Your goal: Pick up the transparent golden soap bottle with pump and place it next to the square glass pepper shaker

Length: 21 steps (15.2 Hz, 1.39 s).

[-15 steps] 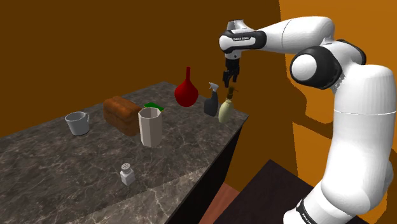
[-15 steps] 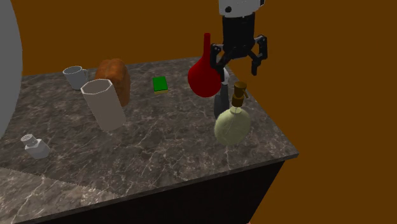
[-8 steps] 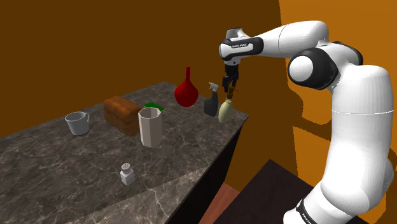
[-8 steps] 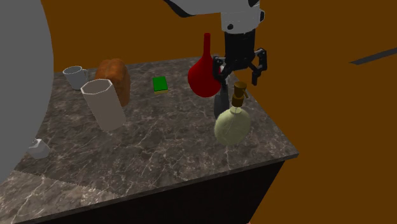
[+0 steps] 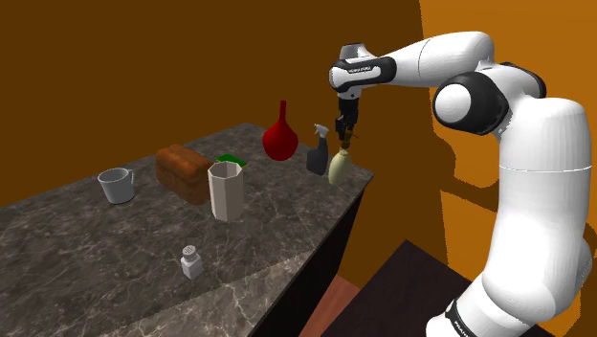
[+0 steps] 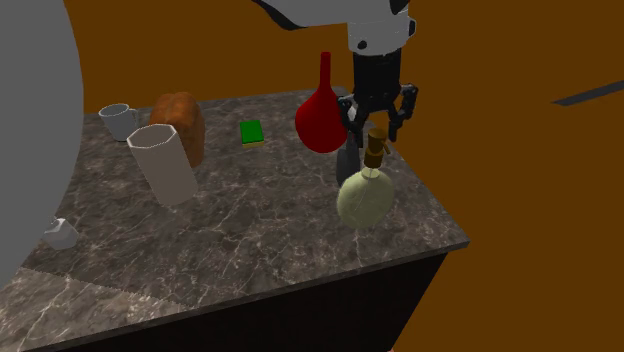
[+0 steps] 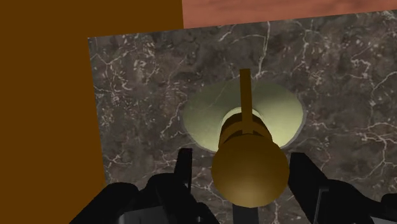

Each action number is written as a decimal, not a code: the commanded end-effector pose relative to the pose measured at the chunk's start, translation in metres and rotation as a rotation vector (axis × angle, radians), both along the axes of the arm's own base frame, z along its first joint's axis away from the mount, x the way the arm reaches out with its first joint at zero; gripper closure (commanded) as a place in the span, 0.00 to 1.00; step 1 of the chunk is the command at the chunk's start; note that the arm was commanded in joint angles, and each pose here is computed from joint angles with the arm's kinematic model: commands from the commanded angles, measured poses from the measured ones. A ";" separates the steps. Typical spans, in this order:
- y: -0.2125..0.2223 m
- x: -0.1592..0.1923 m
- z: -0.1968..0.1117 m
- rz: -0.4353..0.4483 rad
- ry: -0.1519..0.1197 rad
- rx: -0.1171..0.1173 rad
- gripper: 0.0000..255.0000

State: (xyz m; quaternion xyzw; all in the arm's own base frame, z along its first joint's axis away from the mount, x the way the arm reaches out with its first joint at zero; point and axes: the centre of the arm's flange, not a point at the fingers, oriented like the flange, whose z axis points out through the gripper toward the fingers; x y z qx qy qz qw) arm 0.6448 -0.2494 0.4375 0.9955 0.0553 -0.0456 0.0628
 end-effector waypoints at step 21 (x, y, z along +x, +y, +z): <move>0.000 0.000 0.063 0.000 0.000 0.000 1.00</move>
